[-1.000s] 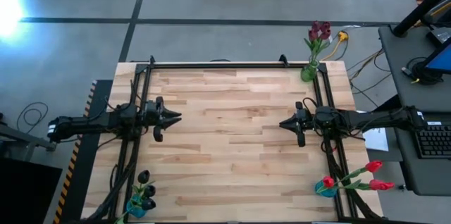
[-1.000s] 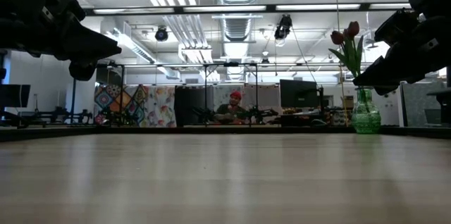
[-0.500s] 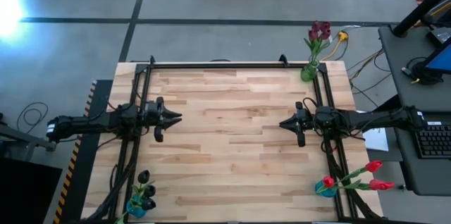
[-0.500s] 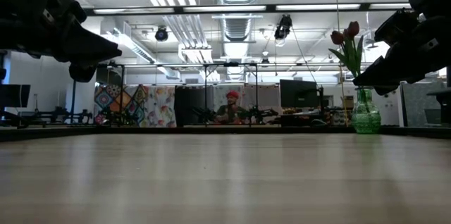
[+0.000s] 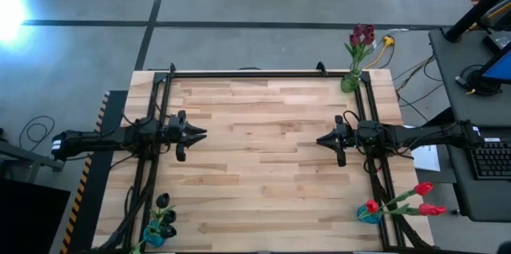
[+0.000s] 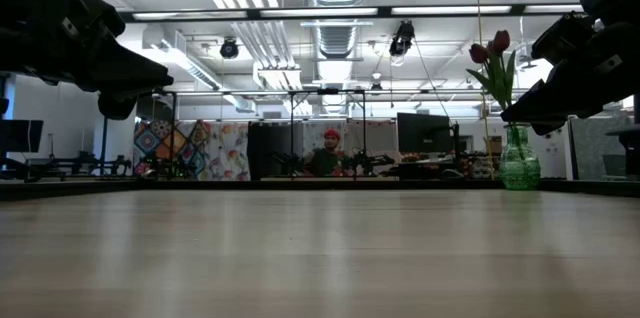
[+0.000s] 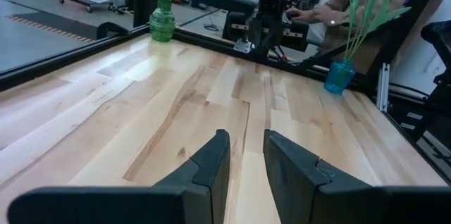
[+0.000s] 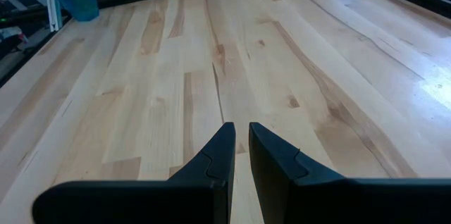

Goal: Sort flowers into vase by color
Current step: Return to Home Position

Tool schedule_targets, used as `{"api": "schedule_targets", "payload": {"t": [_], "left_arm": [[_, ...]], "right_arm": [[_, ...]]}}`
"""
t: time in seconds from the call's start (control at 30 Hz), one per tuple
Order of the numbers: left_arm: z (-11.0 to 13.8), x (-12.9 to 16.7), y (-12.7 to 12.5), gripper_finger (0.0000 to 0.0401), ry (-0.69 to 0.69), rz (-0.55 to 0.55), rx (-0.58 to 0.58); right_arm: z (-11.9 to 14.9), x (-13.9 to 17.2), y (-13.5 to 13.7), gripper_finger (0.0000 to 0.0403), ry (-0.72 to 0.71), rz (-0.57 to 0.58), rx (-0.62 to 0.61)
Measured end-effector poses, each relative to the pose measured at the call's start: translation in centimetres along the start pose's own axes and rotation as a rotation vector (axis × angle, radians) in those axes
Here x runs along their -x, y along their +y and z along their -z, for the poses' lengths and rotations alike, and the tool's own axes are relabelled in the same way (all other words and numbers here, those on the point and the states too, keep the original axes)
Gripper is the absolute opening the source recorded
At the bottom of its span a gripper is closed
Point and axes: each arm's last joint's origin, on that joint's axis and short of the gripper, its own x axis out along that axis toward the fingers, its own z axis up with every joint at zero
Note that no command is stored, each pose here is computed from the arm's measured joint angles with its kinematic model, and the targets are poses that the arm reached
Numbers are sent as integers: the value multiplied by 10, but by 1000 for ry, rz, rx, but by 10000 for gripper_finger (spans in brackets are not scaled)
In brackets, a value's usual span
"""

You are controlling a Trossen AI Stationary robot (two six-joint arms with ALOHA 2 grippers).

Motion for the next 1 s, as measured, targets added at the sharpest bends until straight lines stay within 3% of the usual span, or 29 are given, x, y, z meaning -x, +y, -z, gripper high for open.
{"api": "schedule_targets", "payload": {"t": [1.0], "left_arm": [[2,-1,0,76,18,-4,0]], "right_arm": [[0,0,0,36,0,0,0]]}}
